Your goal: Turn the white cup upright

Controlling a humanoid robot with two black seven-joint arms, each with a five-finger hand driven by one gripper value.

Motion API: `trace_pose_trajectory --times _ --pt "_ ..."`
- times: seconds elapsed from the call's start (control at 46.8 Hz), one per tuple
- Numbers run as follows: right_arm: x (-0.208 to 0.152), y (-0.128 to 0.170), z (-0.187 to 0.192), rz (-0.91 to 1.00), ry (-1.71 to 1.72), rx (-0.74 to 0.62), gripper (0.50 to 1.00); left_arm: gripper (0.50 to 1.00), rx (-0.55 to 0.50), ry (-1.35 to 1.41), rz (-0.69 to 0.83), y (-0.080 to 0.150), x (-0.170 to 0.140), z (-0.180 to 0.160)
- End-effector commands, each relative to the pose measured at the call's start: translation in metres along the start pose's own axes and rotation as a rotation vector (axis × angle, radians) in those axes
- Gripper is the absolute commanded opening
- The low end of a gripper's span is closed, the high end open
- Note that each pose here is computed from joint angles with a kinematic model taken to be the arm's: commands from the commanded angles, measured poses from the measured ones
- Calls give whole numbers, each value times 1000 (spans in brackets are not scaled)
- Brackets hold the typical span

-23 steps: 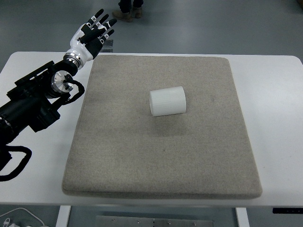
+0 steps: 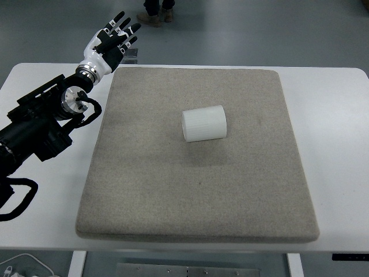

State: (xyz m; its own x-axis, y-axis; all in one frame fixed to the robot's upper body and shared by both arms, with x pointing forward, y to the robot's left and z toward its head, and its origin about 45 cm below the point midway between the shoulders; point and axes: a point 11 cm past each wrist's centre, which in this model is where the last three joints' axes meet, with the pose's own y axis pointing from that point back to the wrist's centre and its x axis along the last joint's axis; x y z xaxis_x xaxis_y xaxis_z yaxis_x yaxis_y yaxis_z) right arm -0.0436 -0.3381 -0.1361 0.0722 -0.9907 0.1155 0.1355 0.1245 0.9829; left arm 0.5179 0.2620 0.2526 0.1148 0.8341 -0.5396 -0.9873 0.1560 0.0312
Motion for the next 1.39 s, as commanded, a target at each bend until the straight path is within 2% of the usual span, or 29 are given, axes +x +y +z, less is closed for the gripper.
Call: trace_pose_trajectory --times 0.0,0.193,0.535,0.706,0.898,1.176,1.369 --pt "0 0 0 0 0 0 930 994 -3 -15 -16 -2 -5 5" --pt "0 0 0 0 0 0 930 994 7 -64 -75 -8 -23 13" --pt "0 0 0 0 0 0 930 992 78 -484 -273 -16 -77 8" --pt "0 0 0 0 0 0 930 992 154 -712 -442 -5 -110 -15" --pt "0 0 0 0 0 0 930 992 248 -941 -539 9 -115 -9" --pt "0 0 0 0 0 0 930 992 378 -1174 -588 23 -135 4" --pt "0 0 0 0 0 0 930 992 474 -1287 -625 36 -154 -3"
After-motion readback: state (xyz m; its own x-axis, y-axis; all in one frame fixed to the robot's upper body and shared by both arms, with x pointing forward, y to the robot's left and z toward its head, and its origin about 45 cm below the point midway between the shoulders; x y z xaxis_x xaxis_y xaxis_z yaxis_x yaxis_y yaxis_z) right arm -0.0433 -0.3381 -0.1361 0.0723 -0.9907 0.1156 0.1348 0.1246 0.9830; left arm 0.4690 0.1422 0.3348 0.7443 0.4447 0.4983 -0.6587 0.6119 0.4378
